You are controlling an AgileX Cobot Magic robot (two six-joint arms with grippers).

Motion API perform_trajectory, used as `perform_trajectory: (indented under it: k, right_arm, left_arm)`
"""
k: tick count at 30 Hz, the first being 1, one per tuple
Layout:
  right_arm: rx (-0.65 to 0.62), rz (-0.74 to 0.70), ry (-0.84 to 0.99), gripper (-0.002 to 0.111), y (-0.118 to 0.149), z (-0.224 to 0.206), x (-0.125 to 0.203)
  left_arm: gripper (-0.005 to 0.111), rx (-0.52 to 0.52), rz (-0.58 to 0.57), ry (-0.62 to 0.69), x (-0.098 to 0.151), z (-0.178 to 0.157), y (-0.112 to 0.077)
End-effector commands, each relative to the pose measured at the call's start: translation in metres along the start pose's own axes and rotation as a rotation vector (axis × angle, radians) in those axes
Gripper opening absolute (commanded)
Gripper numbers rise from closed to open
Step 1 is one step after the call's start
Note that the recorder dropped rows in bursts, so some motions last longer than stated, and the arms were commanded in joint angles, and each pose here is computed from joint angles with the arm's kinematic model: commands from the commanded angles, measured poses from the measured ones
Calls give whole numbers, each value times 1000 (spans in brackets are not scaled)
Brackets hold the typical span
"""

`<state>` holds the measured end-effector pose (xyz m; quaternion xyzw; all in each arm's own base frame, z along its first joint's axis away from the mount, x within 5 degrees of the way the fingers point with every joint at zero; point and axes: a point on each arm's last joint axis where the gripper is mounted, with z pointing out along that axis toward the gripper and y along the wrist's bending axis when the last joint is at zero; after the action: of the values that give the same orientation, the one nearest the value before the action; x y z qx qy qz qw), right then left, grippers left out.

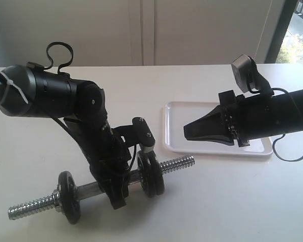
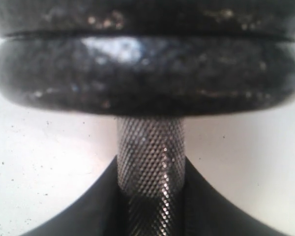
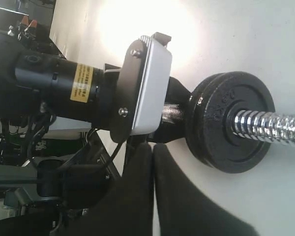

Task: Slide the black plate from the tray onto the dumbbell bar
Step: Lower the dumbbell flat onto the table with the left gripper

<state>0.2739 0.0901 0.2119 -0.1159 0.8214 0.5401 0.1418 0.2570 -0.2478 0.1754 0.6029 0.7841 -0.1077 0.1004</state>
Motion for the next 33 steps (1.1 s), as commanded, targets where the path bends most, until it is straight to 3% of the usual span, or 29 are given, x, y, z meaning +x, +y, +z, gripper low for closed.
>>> perform_trajectory:
  k: [1,17,27,30,33]
  right_arm:
    - [-8,-23,-11,0,3,-3,-2]
    - [-6,-24,-8,0,3,-3,-1]
    - [-6,-24,-7,0,3,-3,-1]
    - [-6,-24,-7,0,3,-3,-1]
    - [-6,-26,-7,0,3,-3,-1]
  left_arm:
    - [0,-5,-26,-96,-12,-23,-5]
    - [0,-2,-28,-96,-12,-23,-5]
    - [61,-6,-19,-87,-11,-23,-5]
    - [70,-6,-19,-87,-11,-23,-5]
    - [71,-6,-19,-87,-11,-23,-5]
